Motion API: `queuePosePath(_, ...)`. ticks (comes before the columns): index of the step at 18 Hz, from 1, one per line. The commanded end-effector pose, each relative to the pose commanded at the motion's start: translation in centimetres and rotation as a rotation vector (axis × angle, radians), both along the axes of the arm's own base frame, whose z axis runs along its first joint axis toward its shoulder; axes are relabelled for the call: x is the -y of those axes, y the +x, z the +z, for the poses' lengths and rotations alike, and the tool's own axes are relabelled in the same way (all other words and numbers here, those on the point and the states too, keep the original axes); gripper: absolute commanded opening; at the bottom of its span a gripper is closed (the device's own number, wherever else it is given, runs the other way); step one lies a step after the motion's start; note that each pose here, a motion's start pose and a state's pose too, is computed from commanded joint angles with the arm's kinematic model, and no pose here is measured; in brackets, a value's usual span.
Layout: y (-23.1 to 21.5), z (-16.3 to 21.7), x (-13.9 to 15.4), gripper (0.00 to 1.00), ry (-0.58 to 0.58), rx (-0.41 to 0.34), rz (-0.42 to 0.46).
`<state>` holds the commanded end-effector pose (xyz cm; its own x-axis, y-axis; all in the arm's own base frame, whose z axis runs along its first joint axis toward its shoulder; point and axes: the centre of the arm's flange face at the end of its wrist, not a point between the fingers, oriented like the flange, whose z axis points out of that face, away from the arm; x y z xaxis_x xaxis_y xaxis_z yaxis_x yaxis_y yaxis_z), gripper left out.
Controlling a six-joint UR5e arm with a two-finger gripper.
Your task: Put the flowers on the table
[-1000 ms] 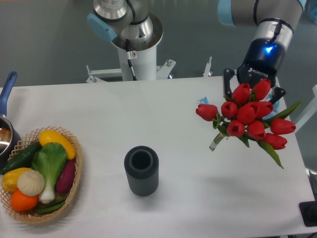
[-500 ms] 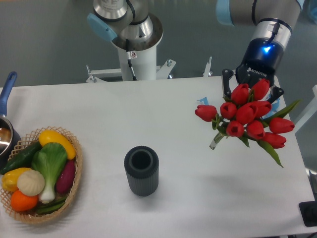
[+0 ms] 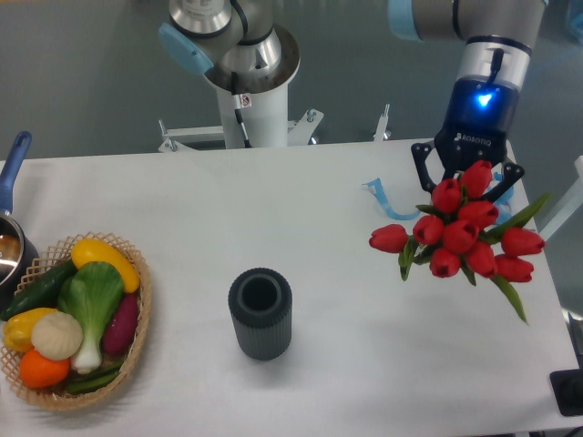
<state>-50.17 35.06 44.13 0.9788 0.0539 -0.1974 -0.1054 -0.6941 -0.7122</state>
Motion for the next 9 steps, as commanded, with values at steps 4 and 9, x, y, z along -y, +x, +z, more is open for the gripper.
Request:
queuePosePath(4, 1.7, -3.8, -3.2, 0.24, -0.187, -0.035, -0.038)
queuePosePath(9, 2.5, -9.9, -7.2, 0.24, -0.441, -0.051, -0.047)
